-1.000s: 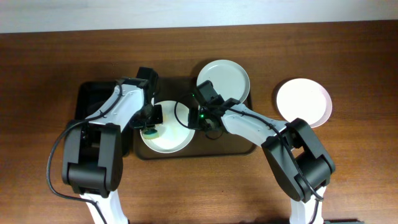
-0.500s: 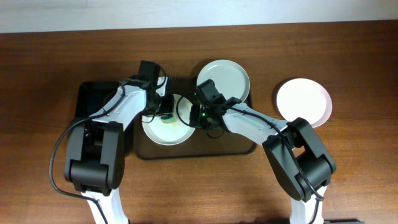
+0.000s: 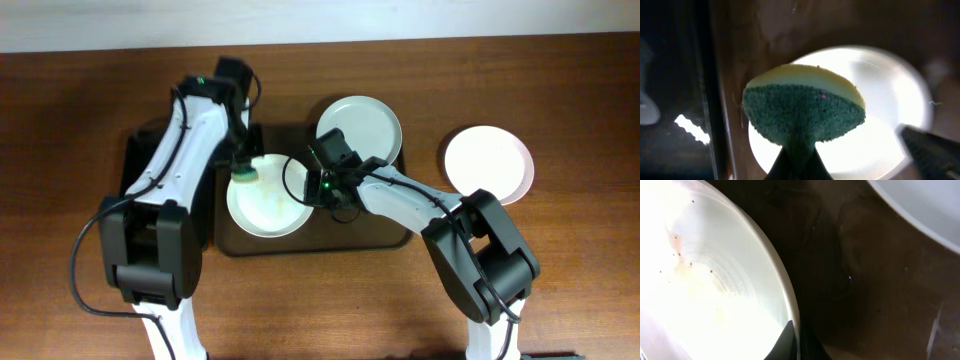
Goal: Clean dirty plates on tray and stack at the side
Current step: 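Scrub the white plate with the sponge in the left gripper, then carry the white plate with the right gripper onto the pink plate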
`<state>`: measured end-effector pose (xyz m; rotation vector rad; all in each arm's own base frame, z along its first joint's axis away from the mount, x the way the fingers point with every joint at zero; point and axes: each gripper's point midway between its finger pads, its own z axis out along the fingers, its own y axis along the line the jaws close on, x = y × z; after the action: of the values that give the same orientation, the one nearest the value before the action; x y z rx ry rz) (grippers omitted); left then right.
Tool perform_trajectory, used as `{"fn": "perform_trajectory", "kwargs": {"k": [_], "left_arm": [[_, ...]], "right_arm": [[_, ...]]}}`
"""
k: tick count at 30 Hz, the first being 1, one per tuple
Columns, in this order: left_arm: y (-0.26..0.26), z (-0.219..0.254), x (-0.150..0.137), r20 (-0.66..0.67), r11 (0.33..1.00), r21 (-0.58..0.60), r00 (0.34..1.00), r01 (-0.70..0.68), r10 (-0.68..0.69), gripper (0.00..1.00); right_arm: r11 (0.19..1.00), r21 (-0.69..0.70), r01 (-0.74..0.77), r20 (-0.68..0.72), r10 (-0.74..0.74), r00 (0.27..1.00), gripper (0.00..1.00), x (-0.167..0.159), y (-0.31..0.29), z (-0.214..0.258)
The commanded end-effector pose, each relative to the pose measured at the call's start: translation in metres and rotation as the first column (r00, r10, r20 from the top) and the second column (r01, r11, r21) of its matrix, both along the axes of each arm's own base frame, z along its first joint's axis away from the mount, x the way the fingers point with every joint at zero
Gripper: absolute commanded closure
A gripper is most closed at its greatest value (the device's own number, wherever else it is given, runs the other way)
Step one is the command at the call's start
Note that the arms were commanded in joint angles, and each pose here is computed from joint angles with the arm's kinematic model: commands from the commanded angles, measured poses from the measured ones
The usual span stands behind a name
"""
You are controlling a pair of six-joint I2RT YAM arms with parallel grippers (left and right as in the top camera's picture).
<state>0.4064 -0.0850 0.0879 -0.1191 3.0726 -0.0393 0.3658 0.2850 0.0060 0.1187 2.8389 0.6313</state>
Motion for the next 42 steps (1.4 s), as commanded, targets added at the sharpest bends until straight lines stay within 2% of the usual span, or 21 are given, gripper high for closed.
{"fn": "perform_trajectory", "kwargs": {"k": [1, 4, 6, 12, 14, 18, 20, 23, 27, 34, 42], "left_arm": [[0.004, 0.050, 0.022, 0.091, 0.999, -0.053, 0.996, 0.007, -0.002, 1.00], [0.014, 0.050, 0.021, 0.079, 0.999, -0.051, 0.997, -0.015, 0.019, 1.00], [0.014, 0.050, 0.021, 0.076, 0.999, -0.051, 0.997, -0.015, 0.019, 1.00], [0.012, 0.052, 0.034, 0.129, 0.998, -0.060, 0.991, -0.013, 0.020, 1.00], [0.011, 0.053, 0.040, 0.157, 0.998, -0.064, 0.987, -0.011, 0.021, 1.00], [0.007, 0.055, 0.046, 0.179, 0.996, -0.087, 0.984, -0.005, 0.021, 0.99], [0.002, 0.057, 0.049, 0.190, 0.994, -0.113, 0.982, 0.003, 0.019, 1.00], [0.001, 0.057, 0.050, 0.193, 0.993, -0.114, 0.981, 0.004, 0.019, 1.00], [0.001, 0.057, 0.050, 0.195, 0.993, -0.116, 0.981, 0.001, 0.021, 1.00], [-0.001, 0.058, 0.053, 0.206, 0.991, -0.132, 0.978, 0.002, 0.025, 1.00], [-0.002, 0.059, 0.055, 0.212, 0.991, -0.133, 0.977, 0.003, 0.025, 1.00]], "right_arm": [[0.999, -0.017, -0.028, -0.013, 0.028, 1.000, 0.96, -0.003, -0.002, -0.009], [0.997, 0.001, -0.083, 0.005, 0.083, 0.997, 0.96, -0.001, -0.002, 0.009], [0.993, -0.041, -0.109, 0.042, 0.110, 0.993, 0.96, 0.003, -0.010, 0.029], [0.923, -0.381, -0.060, 0.178, 0.136, 0.975, 0.96, -0.002, -0.069, 0.105], [0.841, -0.541, 0.018, 0.266, 0.151, 0.952, 0.96, -0.012, -0.091, 0.137], [0.672, -0.734, 0.102, 0.343, 0.238, 0.909, 0.96, -0.028, -0.104, 0.163], [0.556, -0.802, 0.219, 0.437, 0.295, 0.850, 0.96, -0.031, -0.105, 0.189], [0.484, -0.821, 0.304, 0.504, 0.364, 0.783, 0.96, -0.037, -0.095, 0.211], [0.448, -0.821, 0.355, 0.541, 0.409, 0.735, 0.96, -0.044, -0.086, 0.226], [0.435, -0.818, 0.376, 0.554, 0.419, 0.719, 0.96, -0.045, -0.085, 0.231], [0.342, -0.790, 0.509, 0.613, 0.447, 0.651, 0.96, -0.045, -0.092, 0.259]]}}
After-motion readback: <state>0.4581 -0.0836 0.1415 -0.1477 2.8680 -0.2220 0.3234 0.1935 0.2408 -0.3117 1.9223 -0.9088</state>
